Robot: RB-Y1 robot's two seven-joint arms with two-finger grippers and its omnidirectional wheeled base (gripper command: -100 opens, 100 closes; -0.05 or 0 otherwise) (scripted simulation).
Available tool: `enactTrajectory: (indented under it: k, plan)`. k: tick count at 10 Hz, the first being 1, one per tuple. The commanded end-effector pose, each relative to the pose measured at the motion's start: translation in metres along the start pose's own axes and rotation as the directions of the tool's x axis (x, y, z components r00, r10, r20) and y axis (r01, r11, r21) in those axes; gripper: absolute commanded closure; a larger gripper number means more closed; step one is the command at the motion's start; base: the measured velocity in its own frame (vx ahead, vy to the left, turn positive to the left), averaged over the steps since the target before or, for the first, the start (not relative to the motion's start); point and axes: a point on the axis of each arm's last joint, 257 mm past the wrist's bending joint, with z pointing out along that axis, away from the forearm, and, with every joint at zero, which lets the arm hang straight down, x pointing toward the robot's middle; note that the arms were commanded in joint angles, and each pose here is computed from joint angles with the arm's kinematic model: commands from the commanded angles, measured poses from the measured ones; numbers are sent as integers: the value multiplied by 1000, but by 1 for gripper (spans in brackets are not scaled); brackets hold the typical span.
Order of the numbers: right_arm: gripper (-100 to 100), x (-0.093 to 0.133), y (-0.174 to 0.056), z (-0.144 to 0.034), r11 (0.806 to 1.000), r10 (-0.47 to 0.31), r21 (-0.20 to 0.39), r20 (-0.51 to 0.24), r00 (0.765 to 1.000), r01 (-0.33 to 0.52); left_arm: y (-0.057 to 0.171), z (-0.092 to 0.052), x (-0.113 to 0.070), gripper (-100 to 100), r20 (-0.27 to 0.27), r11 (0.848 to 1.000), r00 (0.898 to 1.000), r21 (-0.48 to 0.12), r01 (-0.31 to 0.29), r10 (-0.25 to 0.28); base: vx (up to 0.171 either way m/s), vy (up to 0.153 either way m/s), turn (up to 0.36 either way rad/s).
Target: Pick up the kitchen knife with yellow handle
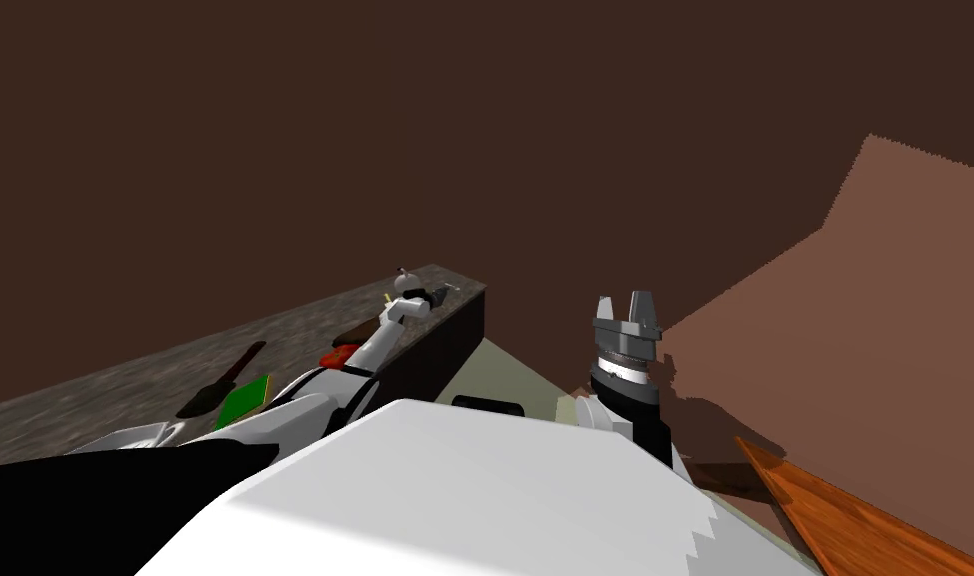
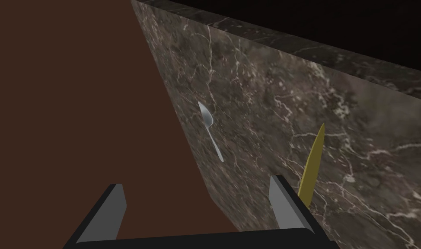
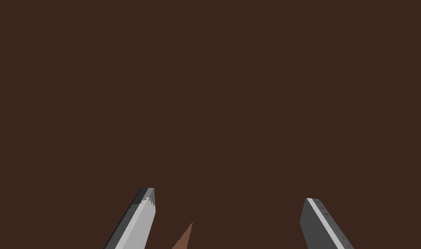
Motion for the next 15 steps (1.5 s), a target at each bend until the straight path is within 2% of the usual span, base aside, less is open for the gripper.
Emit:
enactTrajectory:
  k: [1, 2, 3, 4, 5, 7, 8, 9, 10, 11, 12, 13, 14, 15]
  plan:
    - [0, 0, 0, 0, 1000, 0, 0, 0, 1000, 0, 10, 0, -1, -100, -11, 999, 1000, -35, -1, 0, 0, 23, 3]
    - [0, 0, 0, 0, 1000, 0, 0, 0, 1000, 0, 14, 3, -12, -100, -12, 997, 1000, -79, -11, 10, 1, 36, -145]
    - [0, 0, 0, 0, 1000, 0, 0, 0, 1000, 0, 25, 3, -10, -100, -22, 994, 1000, -112, -8, 5, 4, 41, -94]
    - [0, 0, 0, 0, 1000, 0, 0, 0, 1000, 0, 26, 3, -10, -100, -24, 993, 1000, -117, -8, 5, 5, 21, 15]
    - [0, 0, 0, 0, 1000, 0, 0, 0, 1000, 0, 32, 4, -21, -100, -25, 987, 1000, -162, -15, 11, 10, 44, -152]
    - [0, 0, 0, 0, 1000, 0, 0, 0, 1000, 0, 43, 3, -18, -100, -38, 980, 999, -198, -12, 5, 12, 37, -46]
    - [0, 0, 0, 0, 1000, 0, 0, 0, 1000, 0, 48, 3, -30, -100, -39, 970, 999, -241, -17, 8, 21, 30, -133]
    - [0, 0, 0, 0, 1000, 0, 0, 0, 1000, 0, 60, 2, -27, -100, -50, 961, 999, -276, -14, 0, 14, 42, -92]
    - [0, 0, 0, 0, 1000, 0, 0, 0, 1000, 0, 58, 1, -38, -100, -50, 953, 999, -302, -21, 6, 22, 67, -160]
    - [0, 0, 0, 0, 1000, 0, 0, 0, 1000, 0, 75, -1, -36, -100, -60, 938, 998, -347, -13, -9, 22, 67, -88]
    - [0, 0, 0, 0, 1000, 0, 0, 0, 1000, 0, 72, -3, -47, -100, -59, 930, 998, -368, -17, -5, 42, 64, -116]
    - [0, 0, 0, 0, 1000, 0, 0, 0, 1000, 0, 88, -7, -44, -100, -71, 911, 997, -413, -11, -21, 29, 51, -73]
    - [0, 0, 0, 0, 1000, 0, 0, 0, 1000, 0, 87, -10, -54, -100, -70, 900, 997, -436, -12, -20, 23, 52, -158]
    - [0, 0, 0, 0, 1000, 0, 0, 0, 1000, 0, 104, -14, -51, -100, -80, 876, 996, -482, -4, -40, 21, 55, -87]
